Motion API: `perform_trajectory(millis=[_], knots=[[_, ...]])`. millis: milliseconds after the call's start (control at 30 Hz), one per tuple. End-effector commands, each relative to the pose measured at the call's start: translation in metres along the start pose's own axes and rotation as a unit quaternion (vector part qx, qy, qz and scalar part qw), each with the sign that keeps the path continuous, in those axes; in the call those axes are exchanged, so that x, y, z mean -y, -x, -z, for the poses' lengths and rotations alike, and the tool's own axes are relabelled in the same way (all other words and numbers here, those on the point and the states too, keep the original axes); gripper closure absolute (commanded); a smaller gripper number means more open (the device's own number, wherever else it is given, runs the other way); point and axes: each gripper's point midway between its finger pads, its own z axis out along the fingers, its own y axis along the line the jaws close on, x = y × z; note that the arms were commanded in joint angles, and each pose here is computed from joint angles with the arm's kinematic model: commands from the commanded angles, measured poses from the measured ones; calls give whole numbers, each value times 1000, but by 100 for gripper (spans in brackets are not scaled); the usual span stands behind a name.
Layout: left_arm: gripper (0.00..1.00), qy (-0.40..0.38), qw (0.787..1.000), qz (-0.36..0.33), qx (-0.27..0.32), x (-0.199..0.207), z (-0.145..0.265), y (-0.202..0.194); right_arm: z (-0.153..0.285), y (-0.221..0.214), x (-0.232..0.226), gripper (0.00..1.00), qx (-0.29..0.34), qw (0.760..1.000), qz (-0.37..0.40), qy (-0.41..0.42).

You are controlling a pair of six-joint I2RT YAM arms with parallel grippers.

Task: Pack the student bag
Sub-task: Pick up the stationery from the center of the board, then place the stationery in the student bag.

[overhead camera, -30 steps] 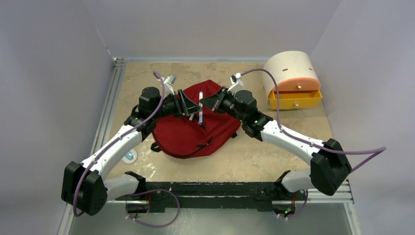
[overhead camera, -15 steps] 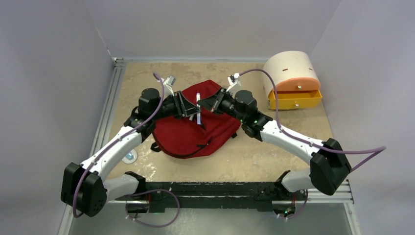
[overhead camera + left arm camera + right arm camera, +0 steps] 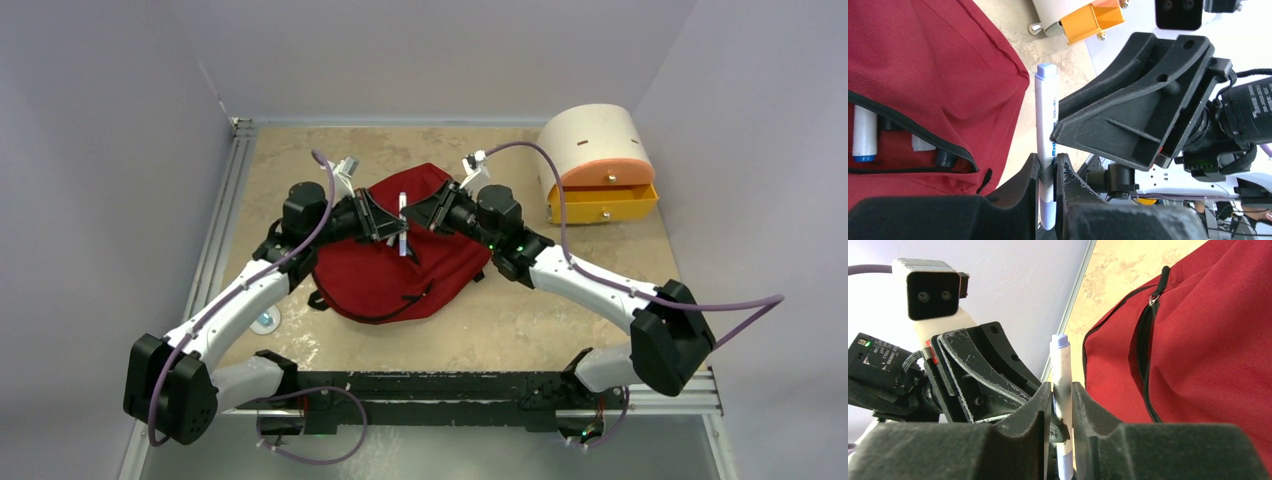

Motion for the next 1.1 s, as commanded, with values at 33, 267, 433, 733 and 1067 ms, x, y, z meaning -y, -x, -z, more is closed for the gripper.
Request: perform_trajectory(millis=[33, 267, 433, 733, 1067], knots=[[100, 37, 999, 7, 37, -11, 6, 10, 5, 24, -19, 72, 41, 998, 41, 11], [100, 226, 970, 57, 70, -72, 32, 7, 5, 27, -1, 68, 47, 993, 106, -34], [100, 266, 958, 51, 94, -80, 52, 10, -9, 16, 17, 61, 14, 976, 197, -89], [100, 277, 953, 47, 113, -80, 63, 12, -33, -7, 45, 48, -58, 919, 346, -177], [100, 277, 953, 48, 111, -79, 63, 12, -35, -28, 59, 45, -72, 882, 399, -242]])
